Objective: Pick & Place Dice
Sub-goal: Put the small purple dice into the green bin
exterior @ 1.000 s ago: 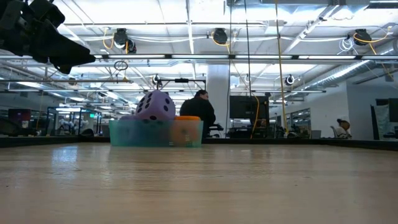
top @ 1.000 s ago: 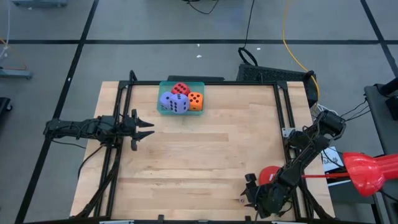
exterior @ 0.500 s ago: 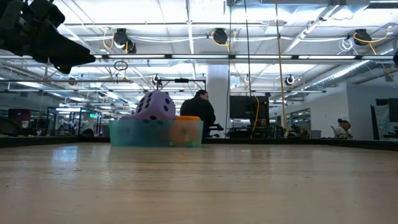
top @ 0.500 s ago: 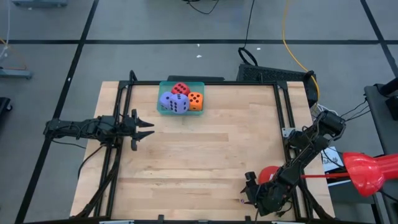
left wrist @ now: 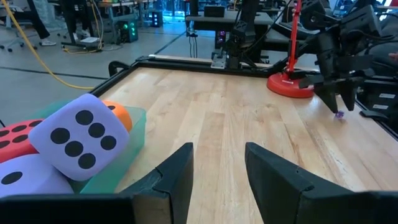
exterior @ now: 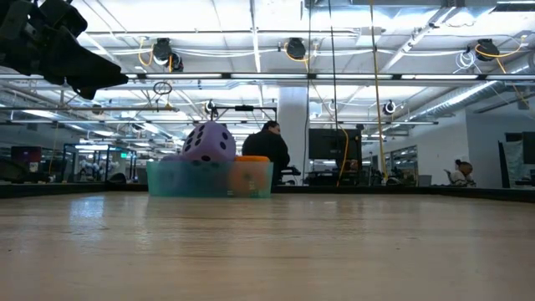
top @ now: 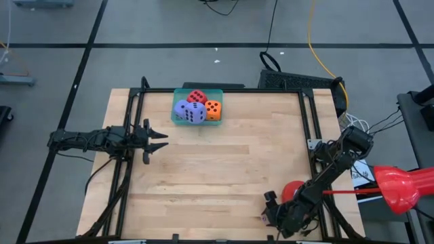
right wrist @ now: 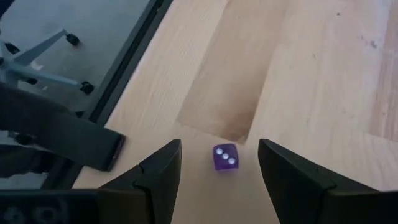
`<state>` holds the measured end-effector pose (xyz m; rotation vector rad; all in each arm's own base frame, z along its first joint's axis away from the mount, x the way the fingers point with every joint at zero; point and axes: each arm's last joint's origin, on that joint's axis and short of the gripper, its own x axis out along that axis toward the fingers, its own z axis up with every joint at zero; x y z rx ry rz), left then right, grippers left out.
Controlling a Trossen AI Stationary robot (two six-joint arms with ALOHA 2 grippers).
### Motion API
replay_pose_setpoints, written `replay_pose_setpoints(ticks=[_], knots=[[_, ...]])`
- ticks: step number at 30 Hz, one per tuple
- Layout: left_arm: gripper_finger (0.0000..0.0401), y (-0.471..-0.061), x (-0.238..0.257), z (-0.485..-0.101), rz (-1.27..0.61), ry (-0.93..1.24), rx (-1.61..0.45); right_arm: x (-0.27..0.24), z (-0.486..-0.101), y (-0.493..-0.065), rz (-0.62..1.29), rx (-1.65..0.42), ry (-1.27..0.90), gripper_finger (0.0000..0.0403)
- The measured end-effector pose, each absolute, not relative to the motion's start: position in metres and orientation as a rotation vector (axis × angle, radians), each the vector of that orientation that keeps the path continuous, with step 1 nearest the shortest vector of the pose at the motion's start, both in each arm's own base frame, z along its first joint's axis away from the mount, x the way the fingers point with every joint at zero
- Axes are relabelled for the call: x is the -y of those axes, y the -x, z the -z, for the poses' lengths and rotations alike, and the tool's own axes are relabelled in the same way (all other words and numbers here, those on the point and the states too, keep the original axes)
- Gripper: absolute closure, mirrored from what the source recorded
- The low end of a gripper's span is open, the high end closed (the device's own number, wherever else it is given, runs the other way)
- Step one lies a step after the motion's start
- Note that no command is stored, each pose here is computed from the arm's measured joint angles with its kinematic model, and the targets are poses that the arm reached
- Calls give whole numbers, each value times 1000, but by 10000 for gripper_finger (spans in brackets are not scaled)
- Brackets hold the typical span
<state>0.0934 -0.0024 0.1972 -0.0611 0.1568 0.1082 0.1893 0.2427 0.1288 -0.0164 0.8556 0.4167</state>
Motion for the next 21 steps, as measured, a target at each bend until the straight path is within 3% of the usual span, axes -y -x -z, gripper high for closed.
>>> replay_pose_setpoints(ticks=[14,21], knots=[[249,-93,2,-197,-109,61,-157,-241,-119,-194,-399,-877,34,204],[249,-93,2,-197,-109,61,-157,-240,-118,-194,-391,-881,39,238]])
